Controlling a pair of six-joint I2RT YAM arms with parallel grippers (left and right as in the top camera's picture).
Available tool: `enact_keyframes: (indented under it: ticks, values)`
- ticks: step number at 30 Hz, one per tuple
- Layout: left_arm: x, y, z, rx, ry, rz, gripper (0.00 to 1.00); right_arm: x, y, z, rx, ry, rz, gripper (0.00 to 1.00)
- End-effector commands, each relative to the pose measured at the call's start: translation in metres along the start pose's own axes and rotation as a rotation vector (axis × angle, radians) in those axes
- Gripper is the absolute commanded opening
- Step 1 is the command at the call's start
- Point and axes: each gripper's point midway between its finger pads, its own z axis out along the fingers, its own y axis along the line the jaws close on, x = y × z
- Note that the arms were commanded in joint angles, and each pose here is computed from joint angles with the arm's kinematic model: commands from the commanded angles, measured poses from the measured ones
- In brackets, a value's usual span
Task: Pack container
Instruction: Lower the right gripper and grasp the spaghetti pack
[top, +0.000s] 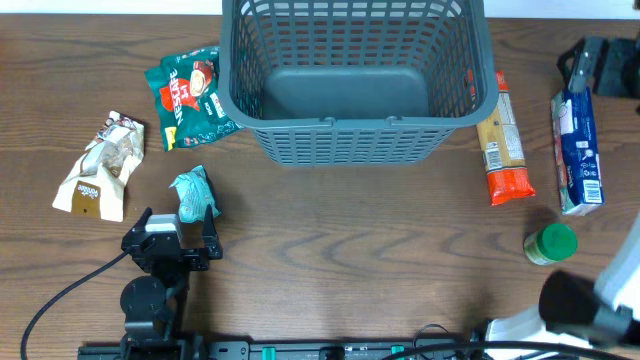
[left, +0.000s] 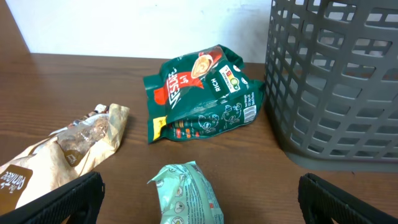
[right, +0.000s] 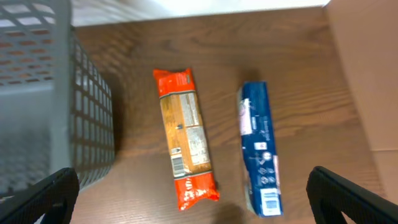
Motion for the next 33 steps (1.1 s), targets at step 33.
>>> enact_keyframes:
  ticks: [33]
  values:
    - [0.012, 0.003, 0.002, -0.011, 0.026, 0.006, 0.99, 0.128, 0.003, 0.252, -0.171, 0.655, -0.031, 0.99]
